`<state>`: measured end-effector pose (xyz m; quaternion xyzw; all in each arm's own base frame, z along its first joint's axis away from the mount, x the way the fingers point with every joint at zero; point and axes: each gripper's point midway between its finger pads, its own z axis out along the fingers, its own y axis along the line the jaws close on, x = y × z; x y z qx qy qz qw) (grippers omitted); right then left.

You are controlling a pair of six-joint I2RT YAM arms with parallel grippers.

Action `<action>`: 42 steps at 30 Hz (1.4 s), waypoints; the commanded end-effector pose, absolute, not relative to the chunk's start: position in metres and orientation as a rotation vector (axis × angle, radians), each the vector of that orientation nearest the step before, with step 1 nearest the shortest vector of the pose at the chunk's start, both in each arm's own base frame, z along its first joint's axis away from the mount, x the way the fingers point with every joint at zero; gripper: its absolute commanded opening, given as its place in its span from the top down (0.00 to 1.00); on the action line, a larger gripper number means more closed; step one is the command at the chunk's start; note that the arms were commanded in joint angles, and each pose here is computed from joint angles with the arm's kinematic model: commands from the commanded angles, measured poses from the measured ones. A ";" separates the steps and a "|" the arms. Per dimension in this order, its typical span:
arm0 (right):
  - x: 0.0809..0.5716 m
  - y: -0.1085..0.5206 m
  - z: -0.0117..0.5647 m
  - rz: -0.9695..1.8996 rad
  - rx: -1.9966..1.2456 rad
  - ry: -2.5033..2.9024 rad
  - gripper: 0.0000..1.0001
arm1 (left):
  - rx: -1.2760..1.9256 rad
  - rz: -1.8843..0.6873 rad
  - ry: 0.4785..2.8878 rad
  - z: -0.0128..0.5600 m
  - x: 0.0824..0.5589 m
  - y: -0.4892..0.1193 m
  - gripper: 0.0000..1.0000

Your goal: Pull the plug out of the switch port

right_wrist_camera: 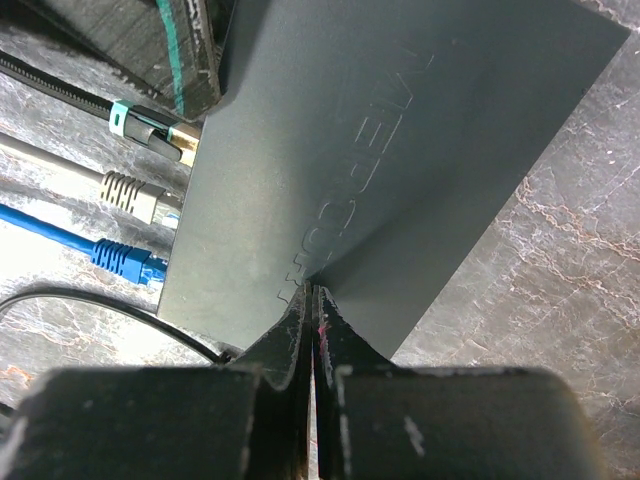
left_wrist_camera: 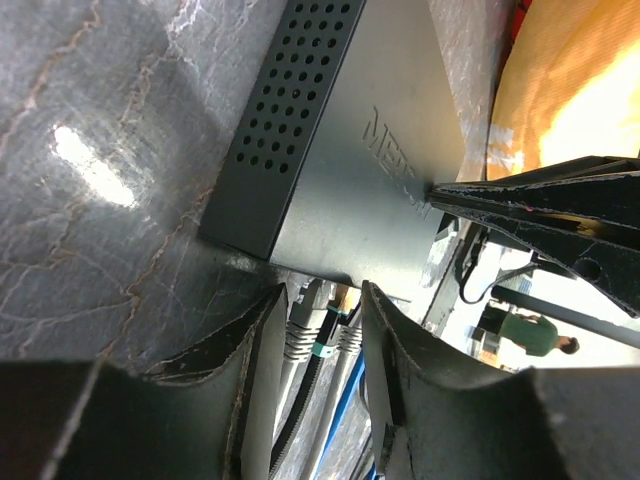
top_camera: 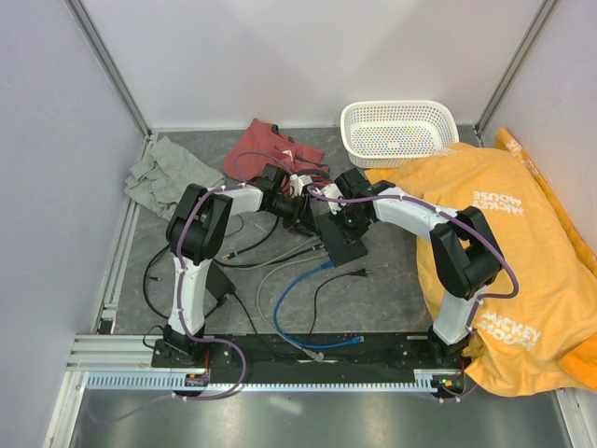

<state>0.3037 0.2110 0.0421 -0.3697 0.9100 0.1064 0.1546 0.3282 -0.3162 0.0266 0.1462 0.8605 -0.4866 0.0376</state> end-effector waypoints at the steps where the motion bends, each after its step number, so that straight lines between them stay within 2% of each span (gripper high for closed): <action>1: 0.308 0.213 0.038 0.286 -1.065 2.595 1.00 | 0.501 -1.493 2.605 0.022 0.335 -0.320 0.58; 12: 0.310 0.216 0.037 0.292 -1.060 2.600 1.00 | 0.599 -1.613 2.537 0.028 0.327 -0.324 0.61; 24: 0.311 0.219 0.036 0.294 -1.068 2.595 0.99 | 0.650 -1.527 2.560 0.014 0.326 -0.315 0.66; 31: 0.312 0.221 0.037 0.291 -1.070 2.590 0.99 | 0.661 -1.532 2.558 0.013 0.325 -0.316 0.68; 34: 0.312 0.221 0.037 0.290 -1.071 2.589 0.99 | 0.681 -1.569 2.537 0.016 0.323 -0.317 0.64; 42: 0.312 0.222 0.037 0.290 -1.073 2.587 0.99 | 0.732 -1.585 2.508 0.013 0.319 -0.317 0.69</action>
